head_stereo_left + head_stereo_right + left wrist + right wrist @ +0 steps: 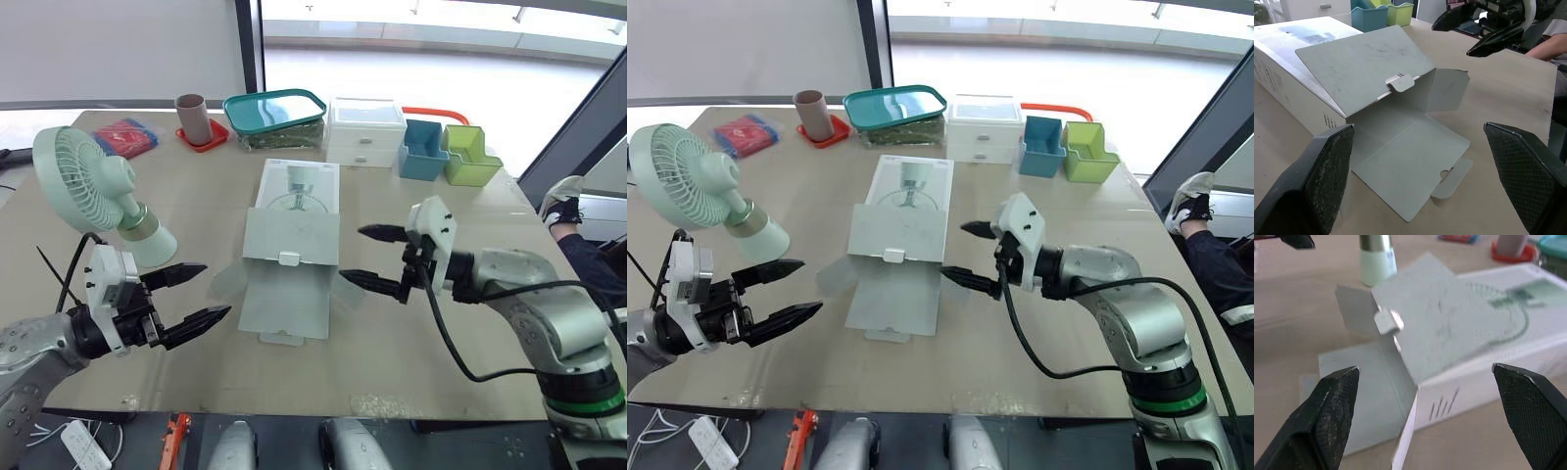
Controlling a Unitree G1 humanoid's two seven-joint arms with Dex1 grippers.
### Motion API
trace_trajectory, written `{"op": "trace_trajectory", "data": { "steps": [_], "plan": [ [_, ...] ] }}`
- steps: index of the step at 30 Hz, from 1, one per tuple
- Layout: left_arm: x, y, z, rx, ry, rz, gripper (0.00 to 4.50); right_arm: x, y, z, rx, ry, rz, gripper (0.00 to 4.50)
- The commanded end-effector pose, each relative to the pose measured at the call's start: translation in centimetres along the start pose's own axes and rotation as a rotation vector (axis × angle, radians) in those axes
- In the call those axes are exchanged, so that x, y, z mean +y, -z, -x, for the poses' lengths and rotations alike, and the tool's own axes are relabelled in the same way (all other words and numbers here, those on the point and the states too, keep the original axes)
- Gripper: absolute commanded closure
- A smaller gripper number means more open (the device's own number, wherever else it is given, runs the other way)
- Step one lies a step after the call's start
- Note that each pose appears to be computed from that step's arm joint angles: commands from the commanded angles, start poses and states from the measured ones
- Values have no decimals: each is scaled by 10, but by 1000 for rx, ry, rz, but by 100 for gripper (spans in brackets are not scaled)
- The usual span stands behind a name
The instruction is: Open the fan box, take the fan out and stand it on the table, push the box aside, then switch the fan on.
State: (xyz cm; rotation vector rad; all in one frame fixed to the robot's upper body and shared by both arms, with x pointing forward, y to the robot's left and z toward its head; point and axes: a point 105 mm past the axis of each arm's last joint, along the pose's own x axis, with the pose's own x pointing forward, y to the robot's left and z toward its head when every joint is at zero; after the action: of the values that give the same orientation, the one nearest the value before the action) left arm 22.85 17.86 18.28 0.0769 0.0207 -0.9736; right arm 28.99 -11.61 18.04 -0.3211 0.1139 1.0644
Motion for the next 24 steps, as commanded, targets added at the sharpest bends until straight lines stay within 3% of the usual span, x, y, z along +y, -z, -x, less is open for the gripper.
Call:
{"op": "trace_trajectory", "data": {
  "steps": [1,11,15,18,24],
  "plan": [
    [-6,-9,-2,-29,14,-45,0,-2,1,-2,25,13,52,6],
    [-12,0,1,-37,-30,-30,0,-5,18,-37,81,-16,40,6],
    [-14,1,-4,-49,-43,-38,0,-23,31,-55,131,53,6,6],
    [-12,2,-5,-47,-52,-50,0,-29,25,-56,120,67,-25,84],
    [-12,7,-8,-45,-56,-52,0,-38,38,-53,184,114,-61,326]
  ]
}}
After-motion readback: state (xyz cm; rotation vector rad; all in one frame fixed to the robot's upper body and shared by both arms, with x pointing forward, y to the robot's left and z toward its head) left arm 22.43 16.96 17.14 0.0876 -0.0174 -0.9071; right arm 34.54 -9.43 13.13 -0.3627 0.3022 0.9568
